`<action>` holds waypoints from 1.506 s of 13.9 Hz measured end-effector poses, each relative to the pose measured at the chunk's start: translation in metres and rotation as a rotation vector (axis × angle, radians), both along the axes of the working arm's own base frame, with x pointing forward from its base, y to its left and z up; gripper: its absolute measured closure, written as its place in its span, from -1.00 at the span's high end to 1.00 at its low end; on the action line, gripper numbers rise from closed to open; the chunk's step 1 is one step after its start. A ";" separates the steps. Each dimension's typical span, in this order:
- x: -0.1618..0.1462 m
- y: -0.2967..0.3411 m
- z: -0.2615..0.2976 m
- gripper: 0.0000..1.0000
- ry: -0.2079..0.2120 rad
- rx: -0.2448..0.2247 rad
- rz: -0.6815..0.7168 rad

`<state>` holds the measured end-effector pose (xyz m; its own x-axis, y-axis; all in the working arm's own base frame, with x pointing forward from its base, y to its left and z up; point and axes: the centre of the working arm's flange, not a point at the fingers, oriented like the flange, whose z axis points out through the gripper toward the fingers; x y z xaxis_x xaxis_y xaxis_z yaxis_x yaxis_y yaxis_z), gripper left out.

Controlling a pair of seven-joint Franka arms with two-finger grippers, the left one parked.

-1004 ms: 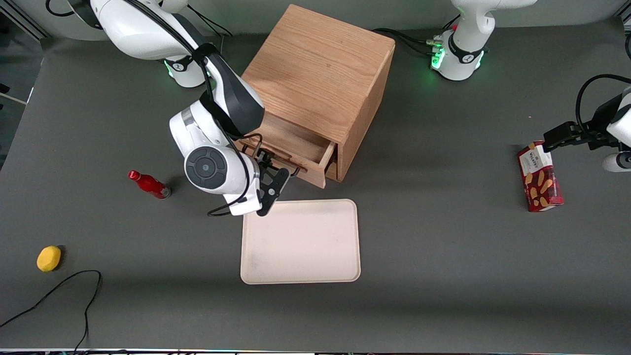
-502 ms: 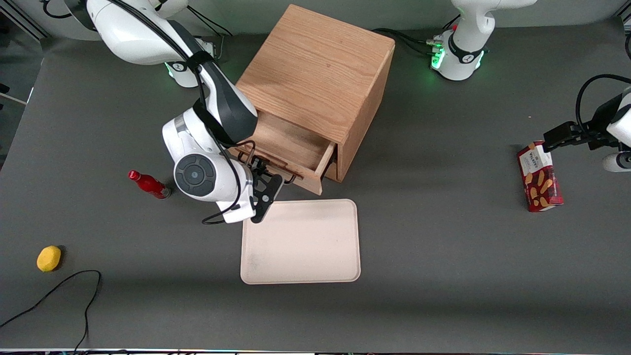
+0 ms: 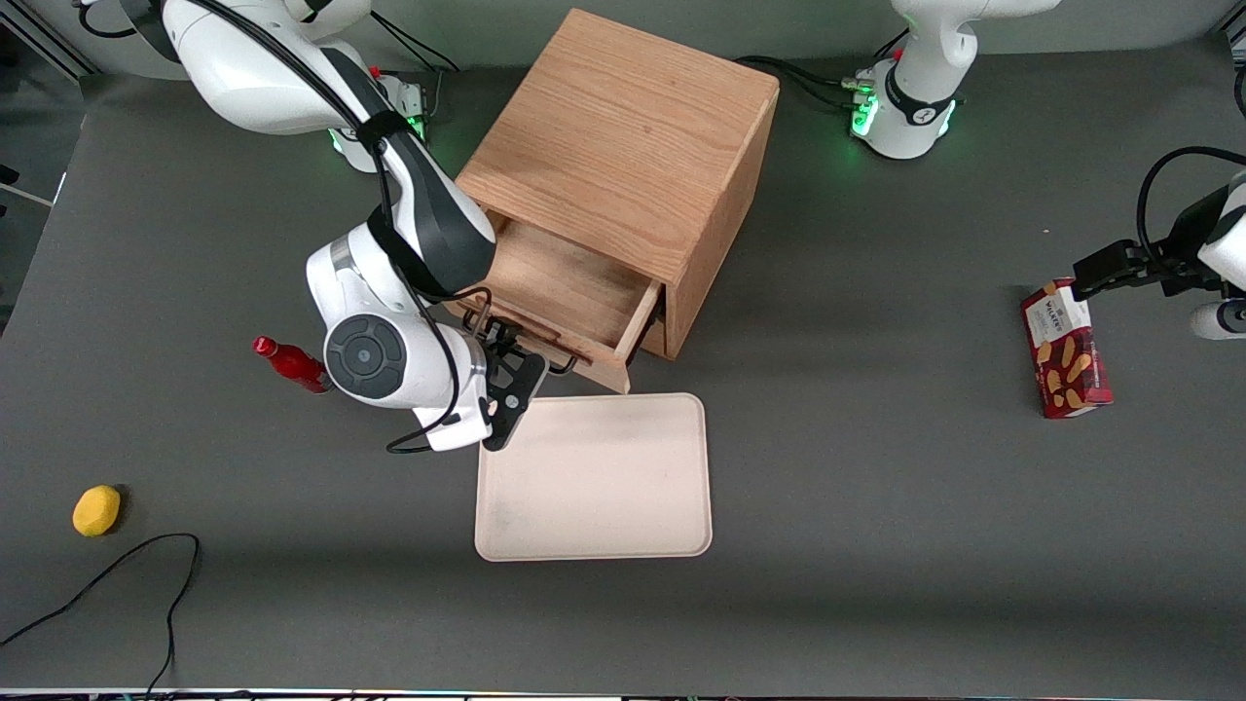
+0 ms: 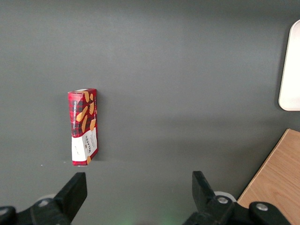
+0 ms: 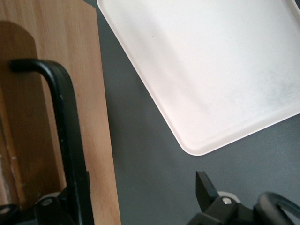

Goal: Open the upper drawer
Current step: 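Keep pulling the upper drawer fully open with the right gripper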

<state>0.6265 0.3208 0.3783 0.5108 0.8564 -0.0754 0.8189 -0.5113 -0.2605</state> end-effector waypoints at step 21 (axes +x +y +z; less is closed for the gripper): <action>0.025 -0.027 0.009 1.00 -0.023 0.107 -0.099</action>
